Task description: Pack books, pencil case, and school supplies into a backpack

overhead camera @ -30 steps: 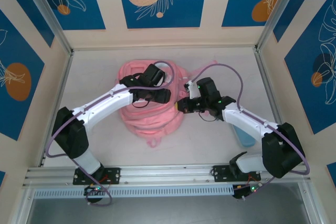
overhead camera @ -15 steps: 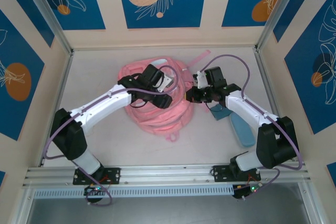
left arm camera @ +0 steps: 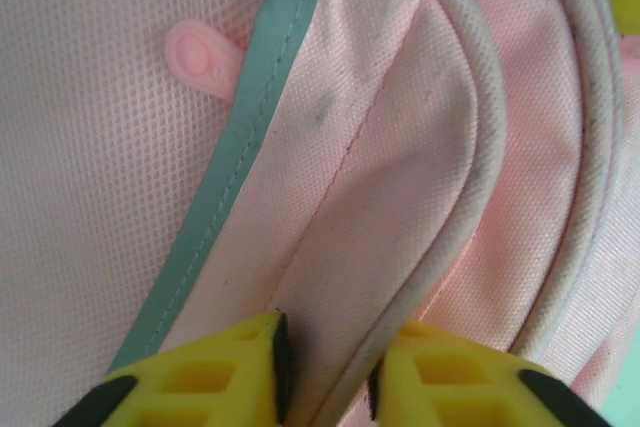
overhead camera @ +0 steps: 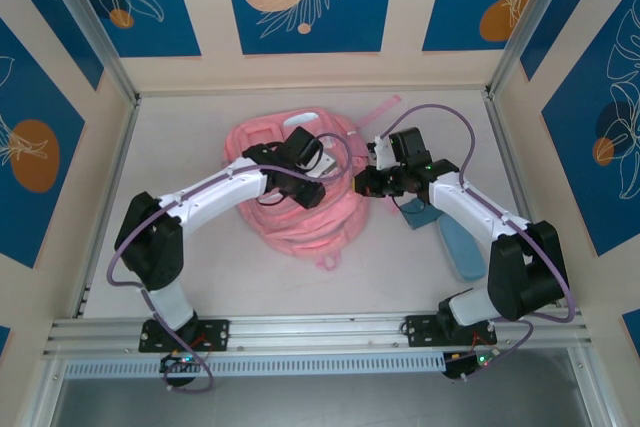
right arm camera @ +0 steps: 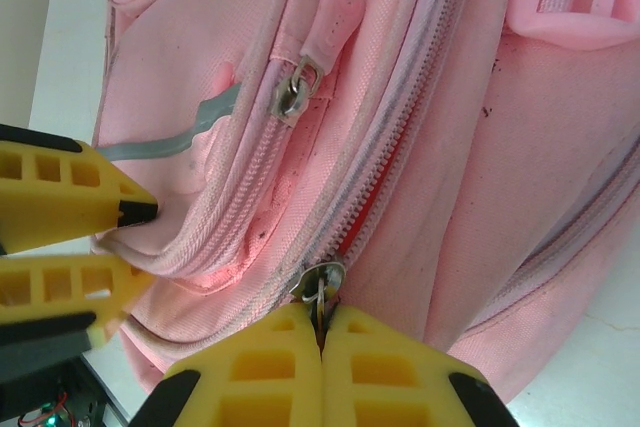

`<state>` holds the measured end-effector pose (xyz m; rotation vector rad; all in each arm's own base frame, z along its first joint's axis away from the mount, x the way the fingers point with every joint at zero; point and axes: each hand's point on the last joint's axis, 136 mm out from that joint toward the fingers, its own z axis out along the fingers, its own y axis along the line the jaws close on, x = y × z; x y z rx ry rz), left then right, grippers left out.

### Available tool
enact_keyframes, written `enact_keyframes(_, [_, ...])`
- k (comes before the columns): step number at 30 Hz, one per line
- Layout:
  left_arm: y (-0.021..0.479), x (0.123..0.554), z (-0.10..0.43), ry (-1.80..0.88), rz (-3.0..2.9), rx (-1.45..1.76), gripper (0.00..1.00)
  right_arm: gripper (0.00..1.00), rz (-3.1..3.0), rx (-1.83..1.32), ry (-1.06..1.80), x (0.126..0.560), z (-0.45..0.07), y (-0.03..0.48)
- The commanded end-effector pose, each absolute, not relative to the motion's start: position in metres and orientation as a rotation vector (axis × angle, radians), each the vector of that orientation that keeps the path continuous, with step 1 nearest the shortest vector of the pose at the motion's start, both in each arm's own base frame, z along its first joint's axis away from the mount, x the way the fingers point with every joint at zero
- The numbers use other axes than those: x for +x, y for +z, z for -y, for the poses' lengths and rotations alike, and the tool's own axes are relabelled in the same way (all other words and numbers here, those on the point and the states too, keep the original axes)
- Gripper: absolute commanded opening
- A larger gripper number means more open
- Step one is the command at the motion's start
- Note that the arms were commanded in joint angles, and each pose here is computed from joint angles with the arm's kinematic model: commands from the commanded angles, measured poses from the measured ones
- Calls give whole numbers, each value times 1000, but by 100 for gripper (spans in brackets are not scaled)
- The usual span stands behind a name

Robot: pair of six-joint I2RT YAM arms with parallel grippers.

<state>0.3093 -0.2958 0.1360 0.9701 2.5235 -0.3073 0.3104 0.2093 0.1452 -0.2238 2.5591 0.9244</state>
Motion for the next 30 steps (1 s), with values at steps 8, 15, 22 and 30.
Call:
enact_keyframes(8, [147,334,308,-382,-2517,741,0,0,-2565,-388,946,273,-228,147])
enact_keyframes(15, [156,344,312,-408,-2501,654,0,0,-2569,-437,1018,234,-250,141])
enact_keyframes(22, [165,342,325,-531,-2472,611,0,0,-2560,-442,1140,218,-284,136])
enact_keyframes(30, [185,351,321,-673,-2418,443,0,0,-2543,-328,1167,220,-294,124])
